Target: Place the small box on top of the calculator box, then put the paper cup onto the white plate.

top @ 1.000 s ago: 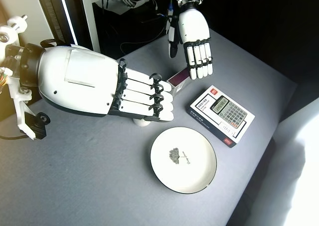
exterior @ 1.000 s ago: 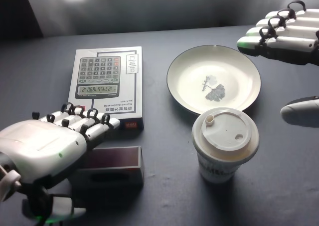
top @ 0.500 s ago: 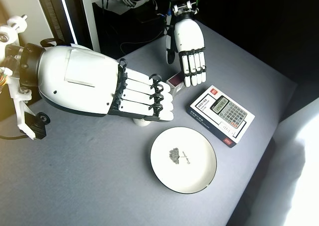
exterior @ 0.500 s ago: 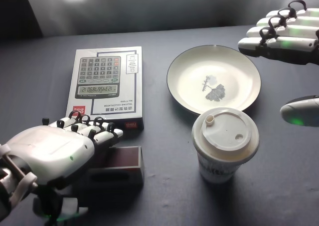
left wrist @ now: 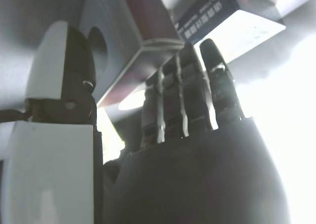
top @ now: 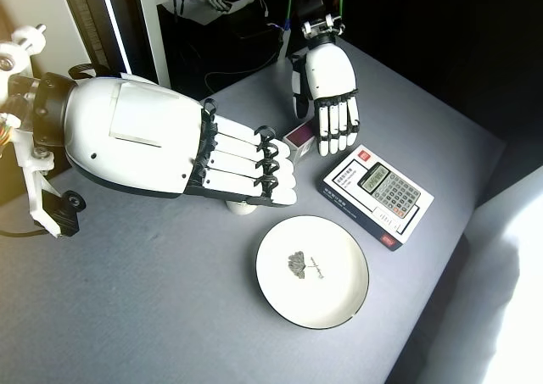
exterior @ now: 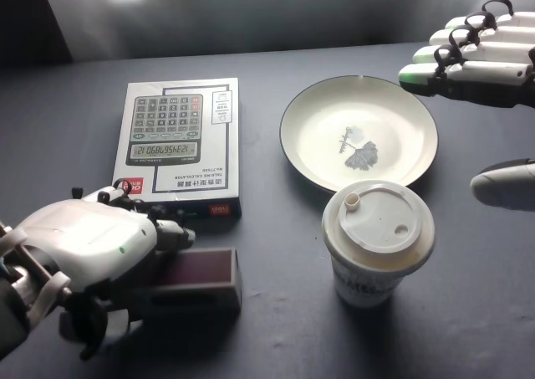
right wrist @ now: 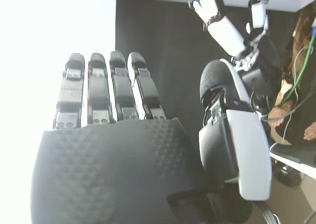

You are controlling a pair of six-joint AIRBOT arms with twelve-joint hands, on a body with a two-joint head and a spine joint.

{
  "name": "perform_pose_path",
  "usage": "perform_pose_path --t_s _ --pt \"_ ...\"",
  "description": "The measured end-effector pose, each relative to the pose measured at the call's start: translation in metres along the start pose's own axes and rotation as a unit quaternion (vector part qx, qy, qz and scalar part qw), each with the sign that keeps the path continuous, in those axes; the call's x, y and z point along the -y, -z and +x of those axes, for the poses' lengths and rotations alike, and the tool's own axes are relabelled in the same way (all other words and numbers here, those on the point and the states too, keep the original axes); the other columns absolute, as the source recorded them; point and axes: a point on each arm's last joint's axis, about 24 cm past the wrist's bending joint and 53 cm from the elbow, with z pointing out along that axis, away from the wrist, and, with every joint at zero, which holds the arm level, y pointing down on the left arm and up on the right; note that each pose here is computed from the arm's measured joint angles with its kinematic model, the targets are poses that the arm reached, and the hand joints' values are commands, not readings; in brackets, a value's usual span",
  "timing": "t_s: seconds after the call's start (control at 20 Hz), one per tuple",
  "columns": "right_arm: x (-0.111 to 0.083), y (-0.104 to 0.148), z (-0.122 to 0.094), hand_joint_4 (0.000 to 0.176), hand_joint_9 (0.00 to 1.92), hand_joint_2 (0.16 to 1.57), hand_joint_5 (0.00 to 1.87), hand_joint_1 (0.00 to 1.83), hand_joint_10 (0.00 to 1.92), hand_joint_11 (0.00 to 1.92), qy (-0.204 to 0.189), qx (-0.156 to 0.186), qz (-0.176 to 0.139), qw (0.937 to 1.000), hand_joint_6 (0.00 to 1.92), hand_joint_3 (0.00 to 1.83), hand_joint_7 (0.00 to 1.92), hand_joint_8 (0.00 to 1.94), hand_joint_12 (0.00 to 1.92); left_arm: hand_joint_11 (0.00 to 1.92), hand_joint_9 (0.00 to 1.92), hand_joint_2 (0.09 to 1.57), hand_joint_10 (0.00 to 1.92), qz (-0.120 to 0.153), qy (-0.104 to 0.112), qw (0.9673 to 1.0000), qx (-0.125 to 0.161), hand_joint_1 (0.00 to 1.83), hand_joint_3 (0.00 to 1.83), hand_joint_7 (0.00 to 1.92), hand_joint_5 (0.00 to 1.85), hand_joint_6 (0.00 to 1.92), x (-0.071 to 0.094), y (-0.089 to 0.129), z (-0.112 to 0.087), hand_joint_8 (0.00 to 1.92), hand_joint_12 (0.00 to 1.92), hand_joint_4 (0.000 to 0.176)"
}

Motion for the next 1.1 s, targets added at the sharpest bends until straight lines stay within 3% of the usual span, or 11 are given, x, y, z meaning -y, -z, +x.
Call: perform_pose_path --t_s 0.05,0.1,0.15,0.2,0.25,0.35,0.6,0.8,1.1 --pt "0.000 0.000 0.000 0.000 0.00 1.28 0.08 0.10 0.00 0.00 0.000 0.000 -0.001 1.0000 0.00 0.00 0.04 0.00 0.00 0.15 0.72 1.24 0.05 0.000 0.002 1.0000 -0.003 1.19 0.00 0.74 0.65 0.02 0.000 -0.001 0.003 0.02 1.05 0.000" --pt "0.000 0.000 0.000 0.000 0.00 1.28 0.07 0.12 0.00 0.00 0.000 0.000 -0.001 1.0000 0.00 0.00 0.03 0.00 0.00 0.24 0.80 1.25 0.07 0.001 0.001 1.0000 -0.004 1.18 0.00 0.84 0.62 1.14 0.001 -0.001 0.004 1.00 1.08 0.000" --pt "0.000 0.000 0.000 0.000 0.00 1.28 0.08 0.14 0.00 0.00 0.000 0.000 -0.001 1.0000 0.01 0.00 0.04 0.00 0.00 0.30 0.86 1.26 0.09 0.001 0.001 1.0000 -0.007 1.17 0.00 0.82 0.60 1.36 0.001 -0.002 0.008 1.31 1.11 0.000" --pt "0.000 0.000 0.000 0.000 0.01 1.28 0.08 0.12 0.00 0.00 0.000 0.000 0.000 1.0000 0.00 0.00 0.04 0.00 0.00 0.31 0.62 1.27 1.37 0.000 0.001 0.9999 -0.011 1.29 0.00 0.78 0.59 1.32 0.000 -0.002 0.011 1.39 1.21 0.000" --pt "0.000 0.000 0.000 0.000 0.00 1.29 0.07 0.10 0.00 0.00 0.000 0.000 0.000 1.0000 0.00 0.00 0.03 0.00 0.00 0.33 0.57 1.27 1.62 -0.001 0.000 0.9999 -0.013 1.32 0.00 0.77 0.62 1.25 -0.001 -0.001 0.012 1.44 1.26 0.000" --pt "0.000 0.000 0.000 0.000 0.03 1.27 0.10 0.15 0.01 0.02 0.000 0.000 0.000 1.0000 0.01 0.00 0.07 0.01 0.01 0.40 0.60 1.25 1.63 -0.003 0.003 0.9999 -0.012 1.33 0.00 0.78 0.68 1.13 -0.002 -0.001 0.012 1.44 1.29 0.000" --pt "0.000 0.000 0.000 0.000 0.03 1.27 0.11 0.17 0.01 0.02 0.000 0.000 0.000 1.0000 0.01 0.00 0.07 0.01 0.01 0.37 0.63 1.23 1.60 -0.005 0.004 0.9999 -0.014 1.34 0.00 0.85 0.72 1.10 -0.003 0.000 0.013 1.32 1.31 0.000" --pt "0.000 0.000 0.000 0.000 0.01 1.28 0.09 0.13 0.00 0.00 0.000 0.000 0.000 1.0000 0.00 0.00 0.05 0.00 0.00 0.33 0.60 1.24 1.62 -0.003 0.010 0.9999 -0.013 1.34 0.00 0.81 0.72 1.08 0.001 -0.001 0.011 1.40 1.32 0.000" --pt "0.000 0.000 0.000 0.000 0.04 1.28 0.11 0.10 0.01 0.01 0.000 0.000 0.000 1.0000 0.01 0.00 0.08 0.01 0.01 0.36 0.60 1.24 1.62 0.003 -0.008 0.9999 0.008 1.34 0.00 0.80 0.75 1.03 0.020 -0.006 -0.020 1.42 1.31 0.000"
